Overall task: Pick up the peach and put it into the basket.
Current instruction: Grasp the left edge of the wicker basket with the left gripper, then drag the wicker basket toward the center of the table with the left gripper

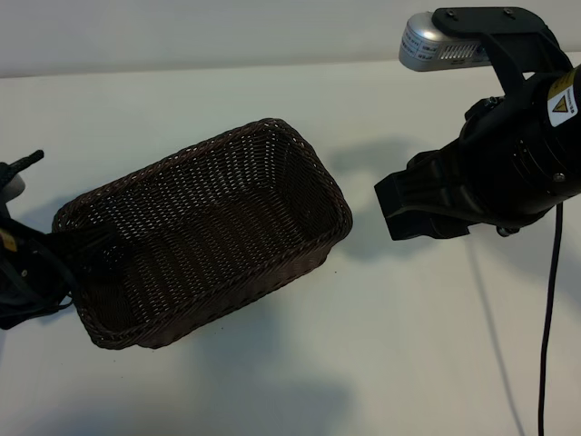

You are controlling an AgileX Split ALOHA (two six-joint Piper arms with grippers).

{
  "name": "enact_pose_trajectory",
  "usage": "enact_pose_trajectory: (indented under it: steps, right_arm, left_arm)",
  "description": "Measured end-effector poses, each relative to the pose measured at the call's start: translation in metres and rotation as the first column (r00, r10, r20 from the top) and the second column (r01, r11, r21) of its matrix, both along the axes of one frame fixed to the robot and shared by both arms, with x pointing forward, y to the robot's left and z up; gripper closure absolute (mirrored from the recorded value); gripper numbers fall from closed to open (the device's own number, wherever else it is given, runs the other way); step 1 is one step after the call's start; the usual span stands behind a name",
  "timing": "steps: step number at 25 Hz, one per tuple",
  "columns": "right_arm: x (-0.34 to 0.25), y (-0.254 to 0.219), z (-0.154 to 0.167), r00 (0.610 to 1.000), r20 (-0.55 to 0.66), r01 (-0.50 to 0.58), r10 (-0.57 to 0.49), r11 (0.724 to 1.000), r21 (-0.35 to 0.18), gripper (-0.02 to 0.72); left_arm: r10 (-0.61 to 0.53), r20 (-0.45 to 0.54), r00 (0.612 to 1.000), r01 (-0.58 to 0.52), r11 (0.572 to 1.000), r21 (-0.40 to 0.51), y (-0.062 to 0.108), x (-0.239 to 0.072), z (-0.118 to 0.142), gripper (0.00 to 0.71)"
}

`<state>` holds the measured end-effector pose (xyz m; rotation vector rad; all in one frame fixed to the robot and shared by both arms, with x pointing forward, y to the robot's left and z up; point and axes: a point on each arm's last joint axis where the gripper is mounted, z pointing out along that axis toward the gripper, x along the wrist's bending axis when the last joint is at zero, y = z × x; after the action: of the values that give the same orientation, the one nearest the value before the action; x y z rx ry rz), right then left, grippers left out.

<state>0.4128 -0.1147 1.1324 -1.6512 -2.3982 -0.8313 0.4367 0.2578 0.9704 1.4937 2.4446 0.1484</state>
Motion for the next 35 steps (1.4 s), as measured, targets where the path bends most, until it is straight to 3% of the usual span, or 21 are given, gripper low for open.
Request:
enact_pose_trajectory:
  steps: [9,18,21,26,27,35]
  right_arm:
    - [0.0,0.0,0.0,1.0,0.0,0.0,0.0,1.0,0.0,0.238]
    - [0.0,0.0,0.0,1.0,0.0,0.0,0.0,1.0,0.0,0.238]
    - [0.0,0.0,0.0,1.0,0.0,0.0,0.0,1.0,0.0,0.238]
    - [0.0,0.0,0.0,1.0,0.0,0.0,0.0,1.0,0.0,0.238]
    - [0.0,0.0,0.0,1.0,0.0,0.0,0.0,1.0,0.0,0.238]
    - [0.0,0.0,0.0,1.0,0.0,0.0,0.0,1.0,0.0,0.238]
  left_arm:
    - [-0.004,-0.054,0.999,0.003,1.0,-0.015,-0.007,0.019,-0.033,0.158]
    - [0.0,-0.045,0.999,-0.002,1.0,-0.027,-0.009,0.026,-0.043,0.176]
    - [0.001,-0.037,0.999,-0.002,1.0,-0.028,-0.009,0.026,-0.043,0.262]
    - [0.004,-0.014,1.0,-0.005,0.999,-0.035,-0.01,0.028,-0.042,0.573]
    - [0.005,-0.006,1.0,-0.005,0.999,-0.037,-0.01,0.029,-0.042,0.602]
    - [0.014,0.004,1.0,-0.014,0.999,-0.046,-0.01,0.03,-0.042,0.603]
